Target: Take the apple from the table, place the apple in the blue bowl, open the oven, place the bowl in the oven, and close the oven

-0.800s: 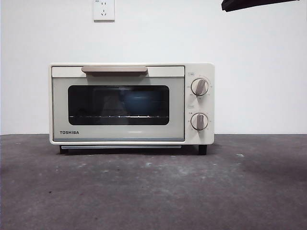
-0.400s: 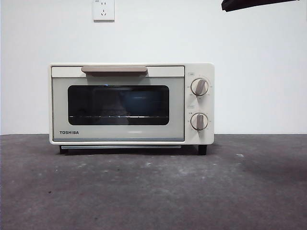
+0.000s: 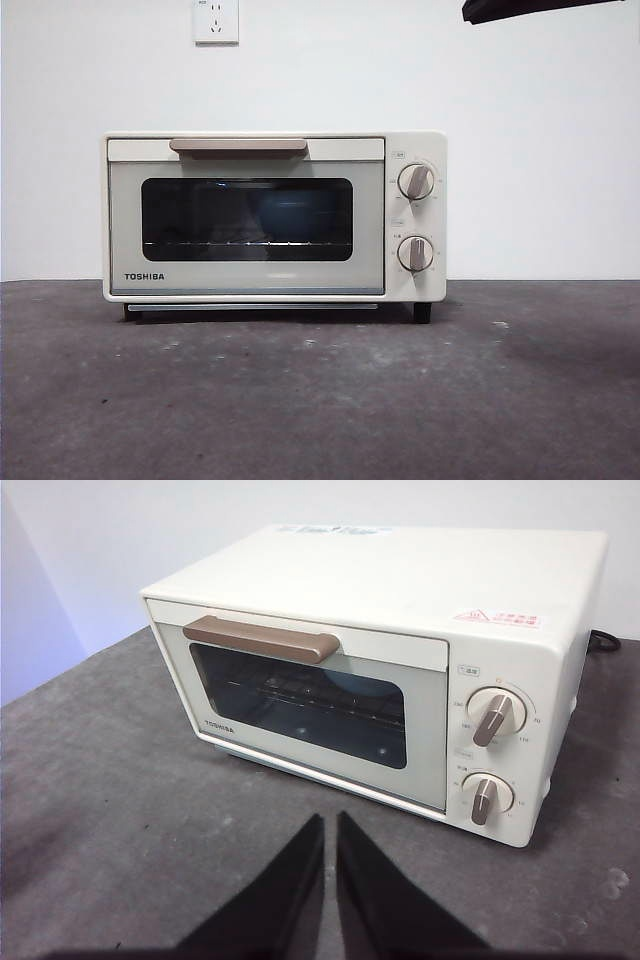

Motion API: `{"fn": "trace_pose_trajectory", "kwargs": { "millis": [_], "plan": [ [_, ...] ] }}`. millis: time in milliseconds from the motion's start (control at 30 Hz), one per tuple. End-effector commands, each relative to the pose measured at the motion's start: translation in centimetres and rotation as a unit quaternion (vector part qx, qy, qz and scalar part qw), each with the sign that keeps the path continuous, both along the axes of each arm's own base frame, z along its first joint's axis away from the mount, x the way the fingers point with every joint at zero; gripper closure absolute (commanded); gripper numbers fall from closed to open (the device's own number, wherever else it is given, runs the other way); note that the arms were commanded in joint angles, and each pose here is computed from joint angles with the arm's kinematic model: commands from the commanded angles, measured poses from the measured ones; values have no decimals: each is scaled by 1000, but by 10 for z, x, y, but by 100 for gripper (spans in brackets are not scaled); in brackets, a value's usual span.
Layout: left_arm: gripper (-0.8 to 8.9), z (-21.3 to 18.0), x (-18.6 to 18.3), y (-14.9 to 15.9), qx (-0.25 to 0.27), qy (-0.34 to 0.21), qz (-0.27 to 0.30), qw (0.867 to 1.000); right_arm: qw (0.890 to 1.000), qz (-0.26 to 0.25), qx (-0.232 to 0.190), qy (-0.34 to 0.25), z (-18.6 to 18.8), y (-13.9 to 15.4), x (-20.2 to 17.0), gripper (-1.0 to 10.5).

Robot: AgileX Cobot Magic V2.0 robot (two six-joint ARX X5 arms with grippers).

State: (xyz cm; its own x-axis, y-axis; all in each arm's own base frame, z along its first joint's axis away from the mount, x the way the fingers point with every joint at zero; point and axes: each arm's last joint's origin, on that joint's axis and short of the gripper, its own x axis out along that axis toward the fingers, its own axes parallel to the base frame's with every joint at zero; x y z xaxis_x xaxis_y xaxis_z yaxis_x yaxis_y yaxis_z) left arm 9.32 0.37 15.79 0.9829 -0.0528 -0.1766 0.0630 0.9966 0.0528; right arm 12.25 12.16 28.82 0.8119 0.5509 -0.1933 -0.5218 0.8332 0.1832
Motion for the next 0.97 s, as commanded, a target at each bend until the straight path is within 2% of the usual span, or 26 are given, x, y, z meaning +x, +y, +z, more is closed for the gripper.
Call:
{"fn": "trace_pose_trajectory", "kwargs": {
  "millis": [33,800,967],
  "plan": [
    [806,-7,0,0,-39,22,8,999,1000,4,0,-6,2,2,-1,943],
    [806,-7,0,0,-38,22,8,999,1000,4,-4,-13,3,0,-2,943],
    [806,-7,0,0,-38,21,8,999,997,-55,-20,-42,10,-25,0,943]
  ]
}}
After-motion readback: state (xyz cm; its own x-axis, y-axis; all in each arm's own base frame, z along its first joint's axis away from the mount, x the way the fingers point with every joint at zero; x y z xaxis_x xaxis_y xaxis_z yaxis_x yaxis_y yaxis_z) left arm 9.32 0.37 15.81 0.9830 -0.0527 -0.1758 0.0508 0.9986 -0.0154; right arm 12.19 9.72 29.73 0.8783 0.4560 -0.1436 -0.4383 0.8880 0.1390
